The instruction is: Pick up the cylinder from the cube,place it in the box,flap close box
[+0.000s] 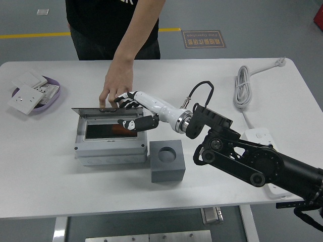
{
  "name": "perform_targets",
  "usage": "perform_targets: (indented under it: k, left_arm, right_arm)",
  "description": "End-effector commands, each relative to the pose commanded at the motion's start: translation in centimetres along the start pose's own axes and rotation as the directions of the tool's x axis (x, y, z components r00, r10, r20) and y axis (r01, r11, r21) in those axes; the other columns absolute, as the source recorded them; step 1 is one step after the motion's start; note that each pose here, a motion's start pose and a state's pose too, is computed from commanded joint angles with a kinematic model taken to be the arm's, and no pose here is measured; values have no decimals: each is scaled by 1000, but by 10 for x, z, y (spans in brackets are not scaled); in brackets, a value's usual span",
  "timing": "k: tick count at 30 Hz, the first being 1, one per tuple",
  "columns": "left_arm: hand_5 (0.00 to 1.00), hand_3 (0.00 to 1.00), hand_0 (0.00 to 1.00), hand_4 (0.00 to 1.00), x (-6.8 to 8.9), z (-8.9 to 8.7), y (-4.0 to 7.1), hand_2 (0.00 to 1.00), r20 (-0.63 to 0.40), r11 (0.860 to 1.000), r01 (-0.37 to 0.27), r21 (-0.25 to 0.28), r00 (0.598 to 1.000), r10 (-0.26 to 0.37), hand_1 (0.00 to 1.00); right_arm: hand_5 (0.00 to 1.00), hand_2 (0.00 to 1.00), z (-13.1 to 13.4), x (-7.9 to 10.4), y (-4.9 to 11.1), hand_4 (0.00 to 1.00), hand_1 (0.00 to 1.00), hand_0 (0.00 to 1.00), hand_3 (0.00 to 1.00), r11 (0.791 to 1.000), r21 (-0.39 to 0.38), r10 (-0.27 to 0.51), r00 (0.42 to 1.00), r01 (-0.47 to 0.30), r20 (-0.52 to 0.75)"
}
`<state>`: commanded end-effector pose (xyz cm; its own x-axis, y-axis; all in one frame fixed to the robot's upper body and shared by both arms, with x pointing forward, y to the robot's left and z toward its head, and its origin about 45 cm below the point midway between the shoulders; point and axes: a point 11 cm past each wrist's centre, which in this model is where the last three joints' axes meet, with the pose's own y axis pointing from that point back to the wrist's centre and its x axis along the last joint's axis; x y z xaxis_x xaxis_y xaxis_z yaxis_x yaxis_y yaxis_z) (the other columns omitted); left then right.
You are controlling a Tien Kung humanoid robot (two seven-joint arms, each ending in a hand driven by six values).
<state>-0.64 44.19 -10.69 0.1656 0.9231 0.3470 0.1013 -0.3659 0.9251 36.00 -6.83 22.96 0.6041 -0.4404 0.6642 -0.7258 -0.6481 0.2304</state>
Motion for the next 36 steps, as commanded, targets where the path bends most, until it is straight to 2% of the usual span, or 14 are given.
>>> perform_targets:
  k: [12, 26, 29, 33, 36]
  left_arm:
    - [184, 564, 605, 603, -1, -2, 0, 585, -4, 1000, 2, 5, 1000, -2, 599]
    - [183, 565, 605, 603, -2, 0, 0, 584, -4, 1000, 2, 2, 1000, -2, 599]
    - [183, 565, 605, 603, -2, -1, 0, 584, -3, 1000, 2, 3, 1000, -2, 599]
    - [181, 565, 605, 602, -1, -1, 0, 584, -1, 1000, 1, 4, 1000, -1, 598]
    - [181, 565, 605, 602, -1, -2, 0, 584, -1, 1000, 1, 6, 1000, -1, 598]
  right_arm:
    - [283, 764, -9, -13, 5, 650, 718, 787, 799, 999, 31, -32, 999, 33, -23]
    - [279, 760, -8, -14, 6, 640, 713, 792, 787, 999, 30, -33, 999, 34, -24]
    - [279, 760, -7, -8, 7, 640, 713, 792, 787, 999, 29, -17, 1000, 18, -24]
    - [286, 760, 2, 14, 11, 636, 713, 796, 783, 999, 9, 47, 999, -47, -23]
    - [286, 760, 19, 31, 19, 636, 713, 796, 783, 994, -28, 106, 994, -107, -12]
